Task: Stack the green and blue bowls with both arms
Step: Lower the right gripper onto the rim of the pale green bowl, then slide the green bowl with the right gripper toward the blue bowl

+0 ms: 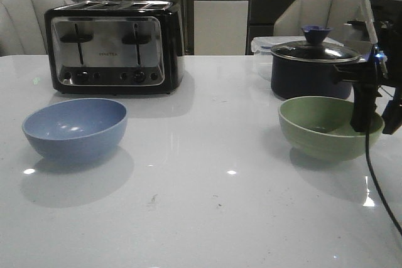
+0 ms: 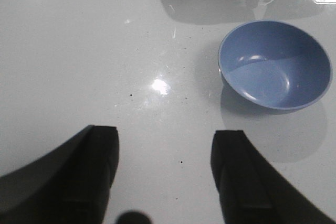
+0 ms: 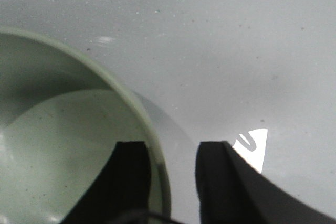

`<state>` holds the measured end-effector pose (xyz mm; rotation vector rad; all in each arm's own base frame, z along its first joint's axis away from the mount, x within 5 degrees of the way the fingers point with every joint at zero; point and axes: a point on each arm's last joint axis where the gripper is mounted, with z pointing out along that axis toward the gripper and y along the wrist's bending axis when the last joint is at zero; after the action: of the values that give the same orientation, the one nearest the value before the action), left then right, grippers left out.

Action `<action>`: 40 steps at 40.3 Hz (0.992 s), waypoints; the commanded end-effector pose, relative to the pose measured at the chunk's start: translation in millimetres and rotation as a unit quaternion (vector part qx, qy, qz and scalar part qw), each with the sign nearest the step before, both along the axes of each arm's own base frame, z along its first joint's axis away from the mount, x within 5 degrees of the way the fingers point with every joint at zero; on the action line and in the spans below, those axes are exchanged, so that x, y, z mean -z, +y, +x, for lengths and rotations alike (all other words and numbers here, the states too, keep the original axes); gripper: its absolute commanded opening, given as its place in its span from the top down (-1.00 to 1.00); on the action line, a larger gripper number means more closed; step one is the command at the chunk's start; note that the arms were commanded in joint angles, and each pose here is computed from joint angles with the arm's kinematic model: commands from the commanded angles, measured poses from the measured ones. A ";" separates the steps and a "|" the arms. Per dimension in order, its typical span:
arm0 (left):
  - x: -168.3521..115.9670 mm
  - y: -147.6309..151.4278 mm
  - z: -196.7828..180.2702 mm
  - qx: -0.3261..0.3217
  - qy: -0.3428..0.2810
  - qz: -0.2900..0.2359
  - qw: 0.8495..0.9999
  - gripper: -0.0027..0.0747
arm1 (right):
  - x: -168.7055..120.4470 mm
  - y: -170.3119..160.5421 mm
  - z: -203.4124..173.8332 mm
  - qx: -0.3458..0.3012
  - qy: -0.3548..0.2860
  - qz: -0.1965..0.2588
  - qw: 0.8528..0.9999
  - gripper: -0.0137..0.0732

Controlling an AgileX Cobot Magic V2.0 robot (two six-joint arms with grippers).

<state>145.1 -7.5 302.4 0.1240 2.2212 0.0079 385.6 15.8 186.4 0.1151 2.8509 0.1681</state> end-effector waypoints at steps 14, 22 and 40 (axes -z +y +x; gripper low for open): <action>-17.6 0.0 5.1 -0.003 -0.058 -0.006 0.998 -0.14 | -63.1 21.4 -10.0 -0.055 -0.081 0.002 0.995 0.51; -17.6 0.0 5.1 -0.003 -0.058 -0.006 0.998 -0.04 | -85.8 77.7 -28.4 -0.139 -0.113 0.011 0.984 0.51; -17.7 0.0 5.1 -0.003 -0.058 -0.006 0.998 0.09 | -36.0 181.8 -45.3 -0.251 -0.079 0.038 0.964 0.50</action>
<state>145.2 -7.6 302.5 0.1239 2.2191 0.0079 337.2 191.3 204.4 -0.5949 2.7445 0.3326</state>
